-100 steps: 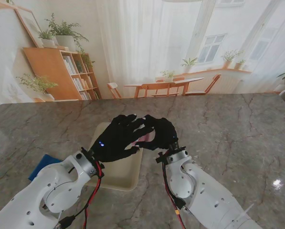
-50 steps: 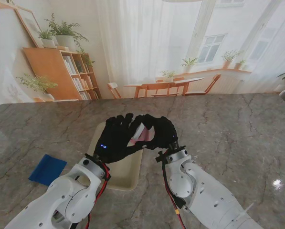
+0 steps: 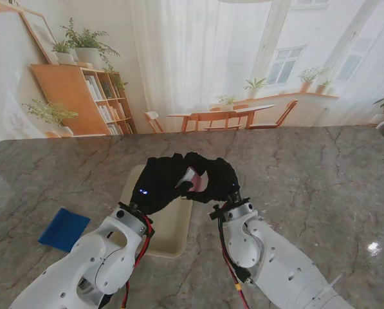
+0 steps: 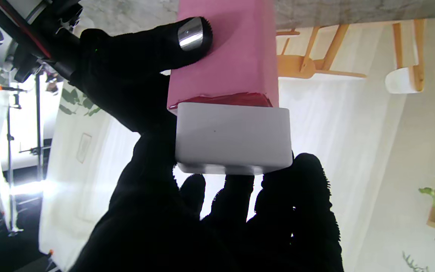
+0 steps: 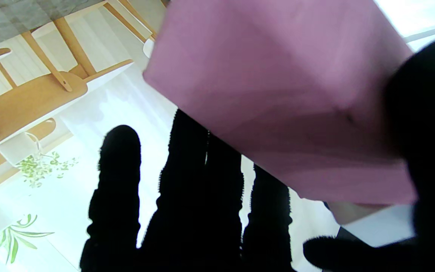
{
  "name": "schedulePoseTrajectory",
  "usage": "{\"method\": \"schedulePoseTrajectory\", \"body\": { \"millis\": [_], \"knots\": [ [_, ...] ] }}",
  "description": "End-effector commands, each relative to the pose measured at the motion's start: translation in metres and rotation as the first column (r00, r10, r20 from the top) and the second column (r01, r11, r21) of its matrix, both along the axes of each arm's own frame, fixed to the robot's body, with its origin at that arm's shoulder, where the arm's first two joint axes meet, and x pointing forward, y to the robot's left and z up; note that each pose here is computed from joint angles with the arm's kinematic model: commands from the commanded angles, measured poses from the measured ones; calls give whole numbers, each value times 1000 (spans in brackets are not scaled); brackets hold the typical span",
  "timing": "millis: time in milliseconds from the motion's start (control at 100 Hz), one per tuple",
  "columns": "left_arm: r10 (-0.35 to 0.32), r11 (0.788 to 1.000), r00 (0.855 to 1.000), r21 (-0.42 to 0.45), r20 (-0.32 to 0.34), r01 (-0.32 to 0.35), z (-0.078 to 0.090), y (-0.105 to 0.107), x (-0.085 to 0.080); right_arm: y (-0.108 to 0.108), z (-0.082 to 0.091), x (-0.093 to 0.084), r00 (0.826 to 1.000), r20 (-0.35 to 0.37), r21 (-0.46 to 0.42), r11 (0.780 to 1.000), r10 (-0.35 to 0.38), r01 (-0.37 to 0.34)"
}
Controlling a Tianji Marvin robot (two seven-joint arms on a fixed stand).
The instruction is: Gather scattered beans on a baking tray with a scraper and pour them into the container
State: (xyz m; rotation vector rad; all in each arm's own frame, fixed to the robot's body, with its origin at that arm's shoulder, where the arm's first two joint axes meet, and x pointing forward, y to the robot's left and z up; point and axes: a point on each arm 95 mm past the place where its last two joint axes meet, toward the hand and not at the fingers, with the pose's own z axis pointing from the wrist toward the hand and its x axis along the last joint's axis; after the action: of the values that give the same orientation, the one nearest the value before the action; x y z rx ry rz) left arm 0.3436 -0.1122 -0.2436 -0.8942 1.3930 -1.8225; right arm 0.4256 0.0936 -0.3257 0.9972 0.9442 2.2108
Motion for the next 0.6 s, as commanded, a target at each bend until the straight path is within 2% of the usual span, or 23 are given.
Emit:
{"method": "schedulePoseTrajectory", "body": {
  "millis": [0, 170, 400, 590],
  "knots": [
    [-32, 999, 999, -10, -17, 31, -4, -2, -1, 3, 4, 1, 1000, 1, 7, 1000, 9, -9],
    [-95, 995, 995, -11, -5, 95, -4, 0, -1, 3, 3, 1, 1000, -11, 21, 1000, 10, -10],
    [-214, 976, 977, 32, 3, 214, -2, 7, 0, 4, 2, 1, 1000, -28, 43, 999, 11, -10],
    [-257, 966, 966, 34, -2, 257, -4, 11, 1, 4, 2, 0, 998, -56, 80, 997, 15, -11]
  ]
}}
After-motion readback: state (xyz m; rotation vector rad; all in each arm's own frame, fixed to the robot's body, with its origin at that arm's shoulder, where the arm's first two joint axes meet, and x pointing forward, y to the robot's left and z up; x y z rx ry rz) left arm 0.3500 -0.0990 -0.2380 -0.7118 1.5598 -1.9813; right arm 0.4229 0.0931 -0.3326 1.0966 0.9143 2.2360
